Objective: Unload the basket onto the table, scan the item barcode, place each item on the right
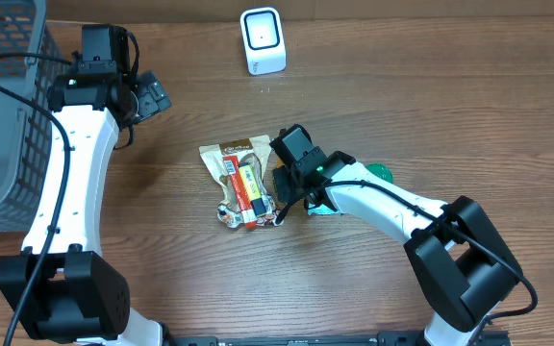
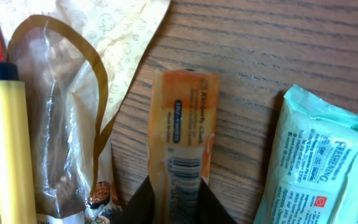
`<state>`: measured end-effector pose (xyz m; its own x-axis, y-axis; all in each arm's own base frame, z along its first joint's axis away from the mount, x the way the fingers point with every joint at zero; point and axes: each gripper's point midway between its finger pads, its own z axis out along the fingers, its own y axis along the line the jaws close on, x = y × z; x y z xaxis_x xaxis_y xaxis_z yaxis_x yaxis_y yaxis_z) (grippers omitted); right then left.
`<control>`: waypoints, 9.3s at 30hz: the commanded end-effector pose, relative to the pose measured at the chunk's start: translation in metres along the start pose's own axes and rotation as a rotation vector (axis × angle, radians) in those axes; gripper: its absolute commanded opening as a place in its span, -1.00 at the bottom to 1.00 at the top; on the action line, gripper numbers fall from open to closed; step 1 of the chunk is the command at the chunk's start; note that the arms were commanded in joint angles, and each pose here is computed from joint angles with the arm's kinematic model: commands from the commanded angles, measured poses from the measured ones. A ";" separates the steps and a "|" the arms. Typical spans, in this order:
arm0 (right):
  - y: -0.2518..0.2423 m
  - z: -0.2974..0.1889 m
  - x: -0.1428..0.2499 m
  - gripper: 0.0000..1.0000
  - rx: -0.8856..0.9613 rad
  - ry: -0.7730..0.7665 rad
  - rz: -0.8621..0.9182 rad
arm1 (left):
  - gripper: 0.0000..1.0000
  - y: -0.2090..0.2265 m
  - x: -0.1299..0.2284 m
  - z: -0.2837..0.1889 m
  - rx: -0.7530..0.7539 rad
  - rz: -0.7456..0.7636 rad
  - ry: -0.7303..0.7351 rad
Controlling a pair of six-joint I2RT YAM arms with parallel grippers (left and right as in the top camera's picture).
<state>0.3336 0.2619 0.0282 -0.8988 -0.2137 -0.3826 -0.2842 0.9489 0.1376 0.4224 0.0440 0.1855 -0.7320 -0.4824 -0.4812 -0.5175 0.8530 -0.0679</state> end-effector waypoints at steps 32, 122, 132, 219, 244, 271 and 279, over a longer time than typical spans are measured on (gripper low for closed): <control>-0.011 -0.057 -0.070 0.54 -0.095 -0.170 0.038 | 1.00 0.001 -0.004 -0.004 0.003 0.015 -0.014; -0.073 -0.200 -0.024 1.00 -0.118 -0.143 0.207 | 1.00 0.001 -0.004 -0.004 0.003 0.015 -0.014; -0.074 -0.199 -0.019 1.00 -0.114 -0.124 0.210 | 1.00 0.001 -0.004 -0.004 0.003 0.015 -0.014; -0.139 -0.127 -0.016 1.00 0.251 -0.027 0.352 | 1.00 0.001 -0.004 -0.004 0.003 0.015 -0.014; -0.148 -0.103 0.020 1.00 0.342 0.116 0.598 | 1.00 0.001 -0.004 -0.004 0.003 0.015 -0.014; -0.156 -0.078 0.042 0.86 0.368 0.149 0.830 | 1.00 0.001 -0.004 -0.004 0.003 0.015 -0.014; -0.152 -0.074 0.043 0.71 0.340 0.157 0.819 | 1.00 0.001 -0.004 -0.004 0.003 0.015 -0.014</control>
<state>0.3140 0.0926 0.0605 -0.8201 0.5496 -0.1593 0.5534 0.8326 0.0241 0.4224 0.0440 0.1855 -0.7320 -0.4824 -0.4812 -0.5175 0.8530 -0.0679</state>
